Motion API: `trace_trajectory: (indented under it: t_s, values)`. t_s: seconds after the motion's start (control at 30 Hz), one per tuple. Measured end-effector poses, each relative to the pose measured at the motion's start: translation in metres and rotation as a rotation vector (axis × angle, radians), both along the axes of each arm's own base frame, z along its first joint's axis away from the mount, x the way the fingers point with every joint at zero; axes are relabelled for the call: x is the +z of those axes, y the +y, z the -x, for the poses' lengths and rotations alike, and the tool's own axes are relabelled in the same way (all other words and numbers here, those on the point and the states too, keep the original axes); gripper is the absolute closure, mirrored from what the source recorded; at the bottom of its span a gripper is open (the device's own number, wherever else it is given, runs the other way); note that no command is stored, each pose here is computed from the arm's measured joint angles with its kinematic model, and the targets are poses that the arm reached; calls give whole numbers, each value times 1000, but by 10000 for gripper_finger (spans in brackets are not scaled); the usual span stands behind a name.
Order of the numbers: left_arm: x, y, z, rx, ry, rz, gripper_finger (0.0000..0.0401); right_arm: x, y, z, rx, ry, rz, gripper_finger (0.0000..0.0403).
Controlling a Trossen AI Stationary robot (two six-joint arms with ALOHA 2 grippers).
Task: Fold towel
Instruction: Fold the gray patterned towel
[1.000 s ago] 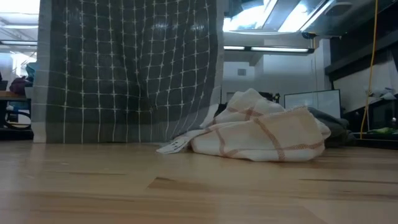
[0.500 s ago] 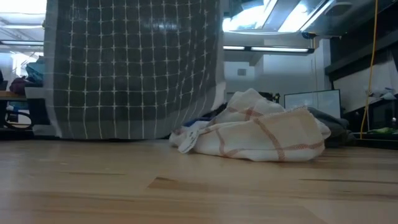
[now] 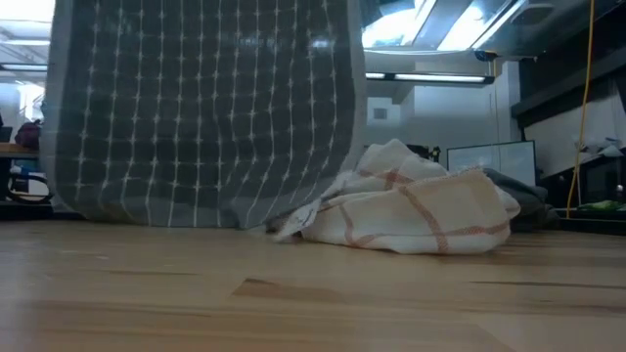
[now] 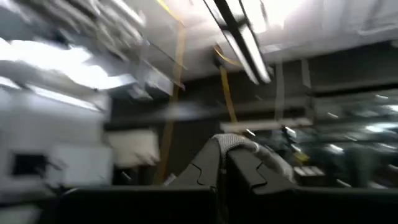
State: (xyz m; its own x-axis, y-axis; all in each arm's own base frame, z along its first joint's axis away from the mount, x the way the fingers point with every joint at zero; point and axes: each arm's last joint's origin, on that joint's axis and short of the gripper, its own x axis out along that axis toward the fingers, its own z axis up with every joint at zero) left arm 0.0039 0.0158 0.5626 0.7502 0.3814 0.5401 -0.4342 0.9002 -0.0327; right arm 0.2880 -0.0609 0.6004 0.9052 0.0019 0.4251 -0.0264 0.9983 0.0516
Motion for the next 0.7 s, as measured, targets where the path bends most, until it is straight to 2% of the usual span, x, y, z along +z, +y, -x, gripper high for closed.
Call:
trace_trajectory:
  t_s: [0.13,0.33,0.43,0.7]
  values:
    - [-9,-5,-10,-166,47,83,401,-5,14,-4,126,57,-53,400]
    - [-15,-10,-13,-442,54,191,401,-7,42,-8,267,93,-66,400]
    - [-13,-13,-15,-529,36,167,401,-5,53,-8,303,74,-60,400]
    - [0,-14,-5,-624,-113,98,401,9,69,1,360,-67,-32,400]
